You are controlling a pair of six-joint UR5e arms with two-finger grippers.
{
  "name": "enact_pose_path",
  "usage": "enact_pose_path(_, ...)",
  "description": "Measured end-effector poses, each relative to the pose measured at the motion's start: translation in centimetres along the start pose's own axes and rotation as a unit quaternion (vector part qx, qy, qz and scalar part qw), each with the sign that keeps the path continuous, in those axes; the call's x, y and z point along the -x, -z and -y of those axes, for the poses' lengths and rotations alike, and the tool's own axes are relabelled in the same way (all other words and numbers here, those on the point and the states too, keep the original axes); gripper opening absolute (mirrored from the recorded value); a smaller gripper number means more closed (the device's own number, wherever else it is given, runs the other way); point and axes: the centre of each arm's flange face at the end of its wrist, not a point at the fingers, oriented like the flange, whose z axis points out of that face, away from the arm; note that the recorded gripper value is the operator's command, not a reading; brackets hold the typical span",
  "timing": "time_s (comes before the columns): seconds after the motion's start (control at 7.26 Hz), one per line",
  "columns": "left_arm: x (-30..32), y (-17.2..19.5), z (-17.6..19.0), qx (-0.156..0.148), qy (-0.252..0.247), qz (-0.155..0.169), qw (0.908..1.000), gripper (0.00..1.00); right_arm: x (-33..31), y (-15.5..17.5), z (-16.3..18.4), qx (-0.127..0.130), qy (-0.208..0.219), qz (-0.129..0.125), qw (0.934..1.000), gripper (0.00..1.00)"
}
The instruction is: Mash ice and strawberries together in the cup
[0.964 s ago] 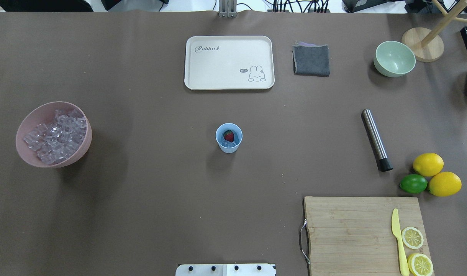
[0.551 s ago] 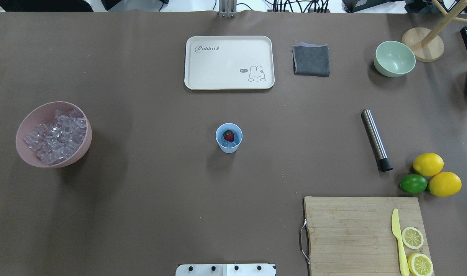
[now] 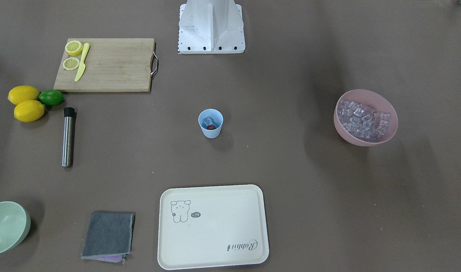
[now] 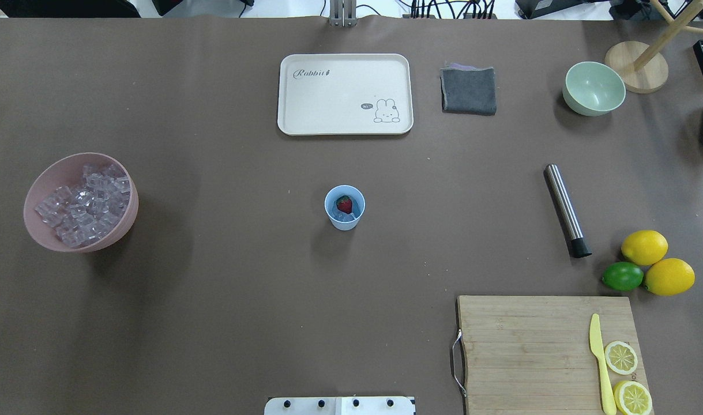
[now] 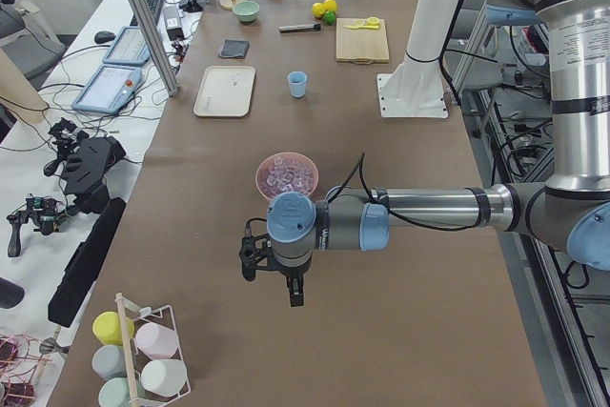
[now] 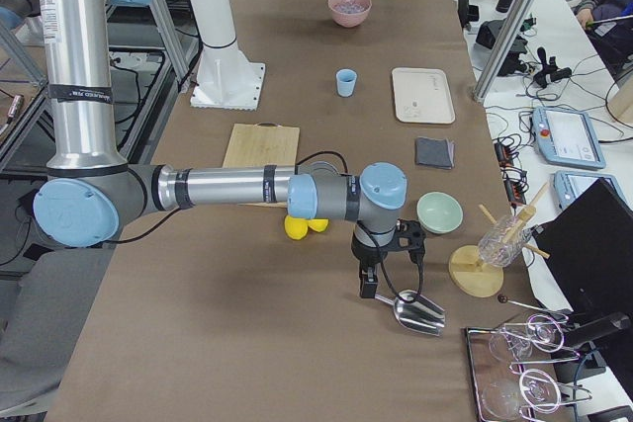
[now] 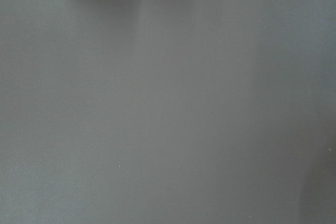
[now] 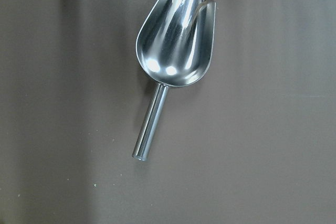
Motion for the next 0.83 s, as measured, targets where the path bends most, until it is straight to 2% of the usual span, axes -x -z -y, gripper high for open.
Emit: enact_pose_path(0.83,0.08,-0.06,-0.06,0.001,0.001,0.001,1.0,0.98,0.39,0.55,0.09,-0.006,0.004,0.001,1.0,1.0)
